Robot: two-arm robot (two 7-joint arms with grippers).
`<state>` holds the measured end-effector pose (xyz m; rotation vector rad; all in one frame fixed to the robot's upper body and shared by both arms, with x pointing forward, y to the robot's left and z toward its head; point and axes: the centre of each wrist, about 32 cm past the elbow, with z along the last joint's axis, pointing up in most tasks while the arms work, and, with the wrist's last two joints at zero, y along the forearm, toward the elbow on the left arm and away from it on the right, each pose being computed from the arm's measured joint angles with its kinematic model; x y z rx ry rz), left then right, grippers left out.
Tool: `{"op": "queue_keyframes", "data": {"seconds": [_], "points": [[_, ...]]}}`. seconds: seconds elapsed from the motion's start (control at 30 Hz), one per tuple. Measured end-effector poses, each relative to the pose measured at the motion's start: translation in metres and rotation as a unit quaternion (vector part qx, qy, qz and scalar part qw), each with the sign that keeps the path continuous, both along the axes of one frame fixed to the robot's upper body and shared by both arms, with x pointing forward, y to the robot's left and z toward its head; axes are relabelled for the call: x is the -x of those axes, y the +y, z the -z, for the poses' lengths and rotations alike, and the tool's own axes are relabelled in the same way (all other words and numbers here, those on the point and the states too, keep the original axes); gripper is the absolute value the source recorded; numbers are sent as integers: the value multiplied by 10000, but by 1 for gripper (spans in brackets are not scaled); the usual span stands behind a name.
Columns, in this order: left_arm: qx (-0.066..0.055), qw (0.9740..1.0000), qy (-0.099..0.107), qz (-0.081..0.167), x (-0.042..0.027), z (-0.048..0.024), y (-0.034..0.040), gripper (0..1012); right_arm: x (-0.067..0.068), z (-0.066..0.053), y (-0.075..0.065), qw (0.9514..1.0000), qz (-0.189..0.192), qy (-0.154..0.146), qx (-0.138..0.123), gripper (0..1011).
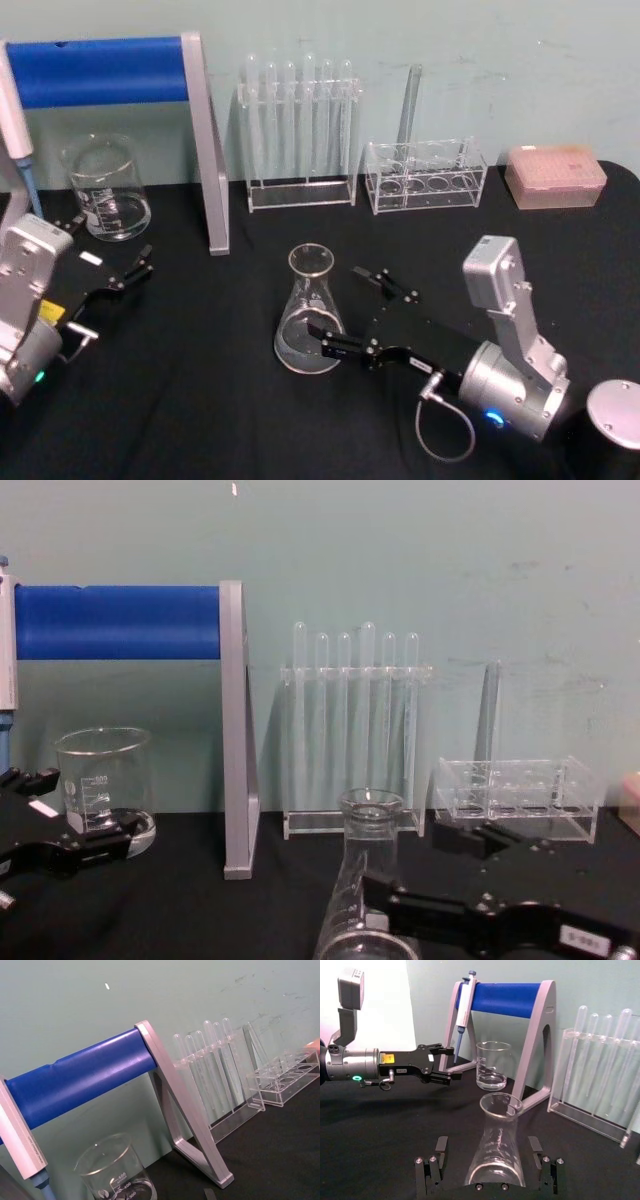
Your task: Grasp the erlenmeyer flask with one hand, shake it three times, then place it back.
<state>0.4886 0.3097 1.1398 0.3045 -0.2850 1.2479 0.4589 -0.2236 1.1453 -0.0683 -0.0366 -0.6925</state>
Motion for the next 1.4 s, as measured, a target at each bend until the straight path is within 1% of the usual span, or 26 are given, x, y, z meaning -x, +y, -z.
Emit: {"op": "queue_keyframes", "data": {"seconds": [0.27, 0.47, 0.77, 1.03, 1.4], "points": [[0, 10000, 0, 0, 0, 0, 0, 1001, -140, 54, 125, 10000, -69, -25, 46, 1000], [0, 10000, 0, 0, 0, 0, 0, 1001, -261, 73, 225, 9999, -75, -121, 38, 1000], [0, 10000, 0, 0, 0, 0, 0, 1001, -382, 80, 303, 9998, -3, -211, -11, 1000], [0, 10000, 0, 0, 0, 0, 0, 1001, -445, 91, 352, 9997, 36, -223, -25, 1000], [0, 10000, 0, 0, 0, 0, 0, 1001, -468, 97, 371, 9997, 113, -216, -15, 1000]]}}
